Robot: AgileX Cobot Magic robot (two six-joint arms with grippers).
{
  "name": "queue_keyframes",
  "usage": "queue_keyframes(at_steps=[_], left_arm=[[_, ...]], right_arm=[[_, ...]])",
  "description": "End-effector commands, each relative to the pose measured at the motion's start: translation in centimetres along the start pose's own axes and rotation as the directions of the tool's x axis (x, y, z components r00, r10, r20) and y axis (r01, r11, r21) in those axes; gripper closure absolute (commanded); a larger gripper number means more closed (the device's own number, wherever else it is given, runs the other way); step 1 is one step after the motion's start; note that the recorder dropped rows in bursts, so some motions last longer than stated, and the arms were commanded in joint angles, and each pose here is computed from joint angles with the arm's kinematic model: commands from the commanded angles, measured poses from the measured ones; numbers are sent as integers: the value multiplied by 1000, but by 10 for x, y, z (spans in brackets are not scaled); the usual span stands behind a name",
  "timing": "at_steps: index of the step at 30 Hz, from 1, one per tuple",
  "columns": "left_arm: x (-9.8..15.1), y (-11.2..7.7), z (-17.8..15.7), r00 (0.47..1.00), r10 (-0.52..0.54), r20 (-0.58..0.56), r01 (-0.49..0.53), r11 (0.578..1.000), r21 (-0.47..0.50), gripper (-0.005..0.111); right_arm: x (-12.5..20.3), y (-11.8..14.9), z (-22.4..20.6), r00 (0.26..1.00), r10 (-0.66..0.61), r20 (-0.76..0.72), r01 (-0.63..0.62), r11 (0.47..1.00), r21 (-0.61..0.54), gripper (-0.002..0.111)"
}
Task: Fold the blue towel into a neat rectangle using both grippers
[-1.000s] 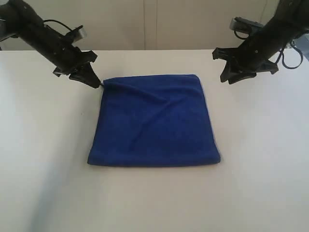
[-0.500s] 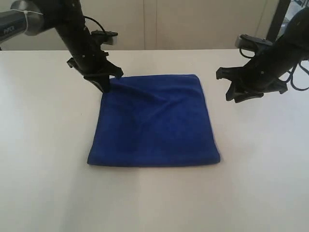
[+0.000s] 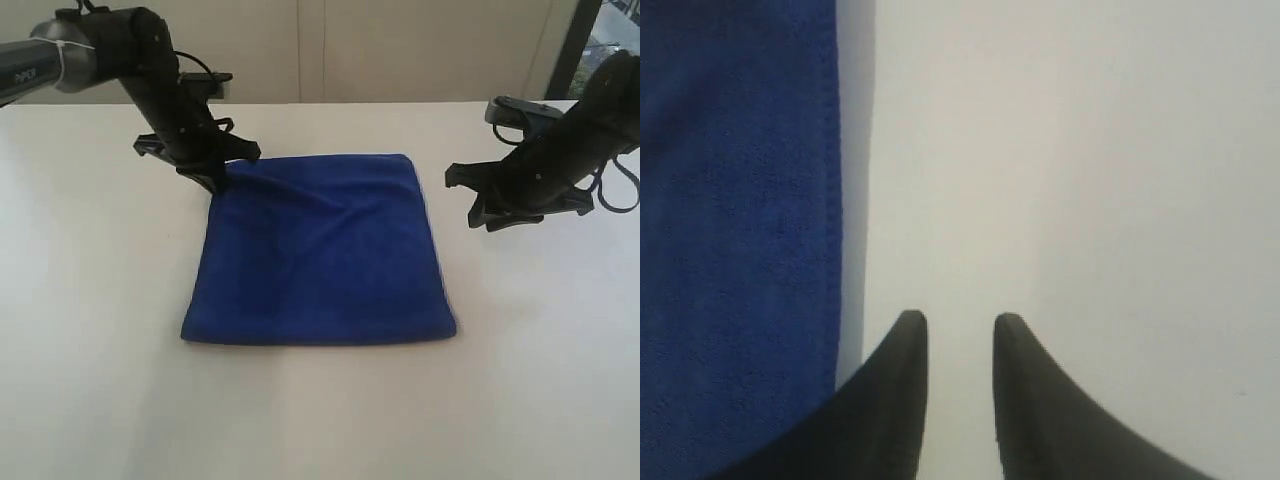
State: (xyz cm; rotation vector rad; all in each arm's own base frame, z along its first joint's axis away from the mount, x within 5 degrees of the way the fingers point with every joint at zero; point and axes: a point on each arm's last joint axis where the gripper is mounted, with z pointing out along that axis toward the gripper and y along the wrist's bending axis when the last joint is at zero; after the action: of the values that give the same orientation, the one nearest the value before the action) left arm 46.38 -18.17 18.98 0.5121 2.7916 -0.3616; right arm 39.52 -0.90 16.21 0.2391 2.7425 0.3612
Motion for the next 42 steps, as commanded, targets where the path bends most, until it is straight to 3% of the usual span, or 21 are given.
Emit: queue_keyframes(at_steps=[1, 17, 26, 42], left_arm=[[8, 1, 10, 999, -28, -32, 27, 1000, -4, 107], [10, 2, 14, 997, -68, -28, 68, 998, -8, 106], [10, 1, 14, 996, -87, -29, 87, 996, -3, 64], [15, 0, 32, 990, -124, -74, 127, 991, 44, 63]], right_arm=[[0, 1, -3, 1000, -10, 15, 9, 1000, 4, 85], [-1, 1, -3, 1000, -17, 17, 17, 1000, 5, 85], [-1, 1, -3, 1000, -21, 17, 21, 1000, 5, 85], [-1, 0, -3, 1000, -21, 21, 21, 1000, 6, 85]])
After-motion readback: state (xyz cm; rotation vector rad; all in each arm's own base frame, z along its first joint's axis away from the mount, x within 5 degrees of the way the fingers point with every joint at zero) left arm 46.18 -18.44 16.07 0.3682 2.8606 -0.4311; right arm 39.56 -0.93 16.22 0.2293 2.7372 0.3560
